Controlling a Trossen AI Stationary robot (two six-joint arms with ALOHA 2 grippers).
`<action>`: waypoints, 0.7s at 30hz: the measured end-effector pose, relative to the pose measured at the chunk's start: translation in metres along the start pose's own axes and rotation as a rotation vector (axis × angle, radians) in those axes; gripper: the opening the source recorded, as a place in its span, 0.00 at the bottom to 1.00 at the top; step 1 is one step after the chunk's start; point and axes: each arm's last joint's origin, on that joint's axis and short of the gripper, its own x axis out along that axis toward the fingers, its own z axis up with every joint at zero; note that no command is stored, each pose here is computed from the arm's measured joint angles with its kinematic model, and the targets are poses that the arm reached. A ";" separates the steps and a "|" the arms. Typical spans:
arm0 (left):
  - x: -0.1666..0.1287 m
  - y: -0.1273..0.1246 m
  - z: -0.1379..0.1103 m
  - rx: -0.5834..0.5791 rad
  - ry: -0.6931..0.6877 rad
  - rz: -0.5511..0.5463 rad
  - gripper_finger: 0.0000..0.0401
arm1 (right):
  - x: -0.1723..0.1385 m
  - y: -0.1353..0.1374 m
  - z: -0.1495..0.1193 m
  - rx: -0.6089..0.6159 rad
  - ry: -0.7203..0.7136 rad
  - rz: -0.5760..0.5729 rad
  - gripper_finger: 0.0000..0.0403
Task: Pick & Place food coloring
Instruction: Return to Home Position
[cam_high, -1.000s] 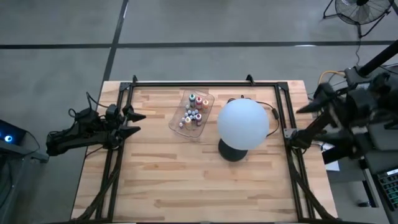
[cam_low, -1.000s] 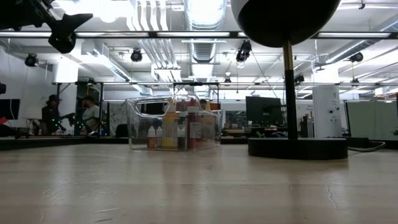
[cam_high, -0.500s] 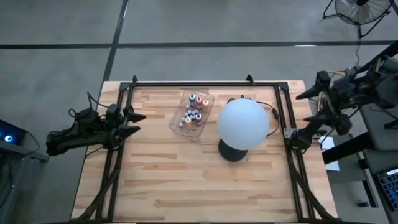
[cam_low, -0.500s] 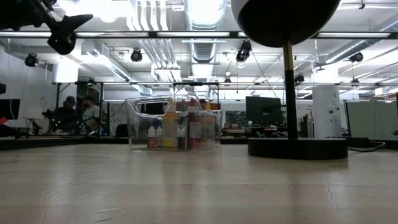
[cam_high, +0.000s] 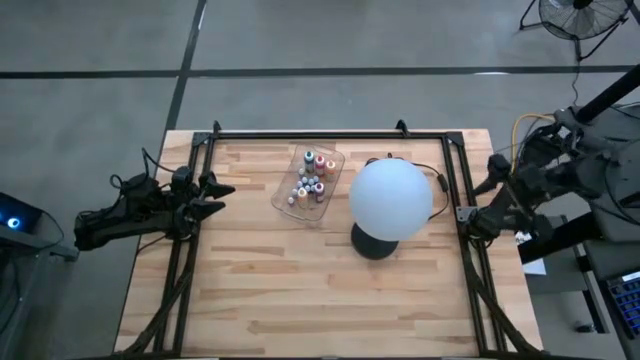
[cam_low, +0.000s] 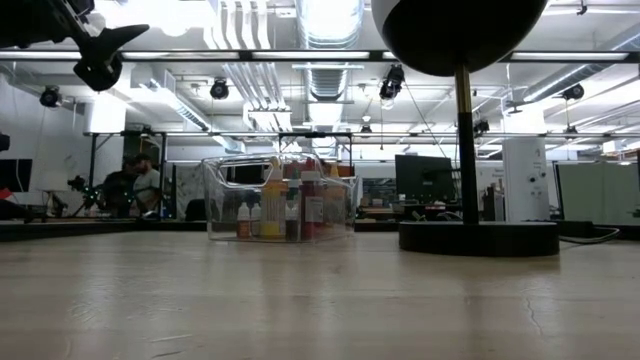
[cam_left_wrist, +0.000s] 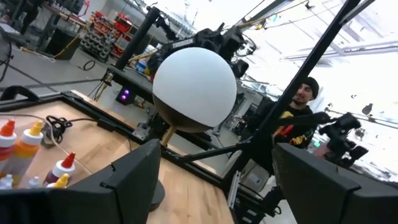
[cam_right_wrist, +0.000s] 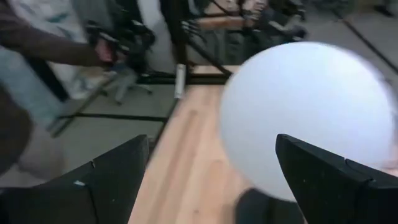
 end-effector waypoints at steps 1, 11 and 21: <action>0.000 0.000 0.000 -0.008 0.000 0.000 0.70 | 0.002 -0.001 -0.006 0.005 -0.009 0.019 0.86; 0.000 0.000 -0.002 0.009 0.031 -0.020 0.70 | 0.017 -0.021 -0.073 0.056 -0.153 0.102 0.85; 0.000 0.006 -0.010 -0.017 0.120 0.042 0.70 | 0.031 -0.040 -0.130 0.105 -0.298 0.107 0.86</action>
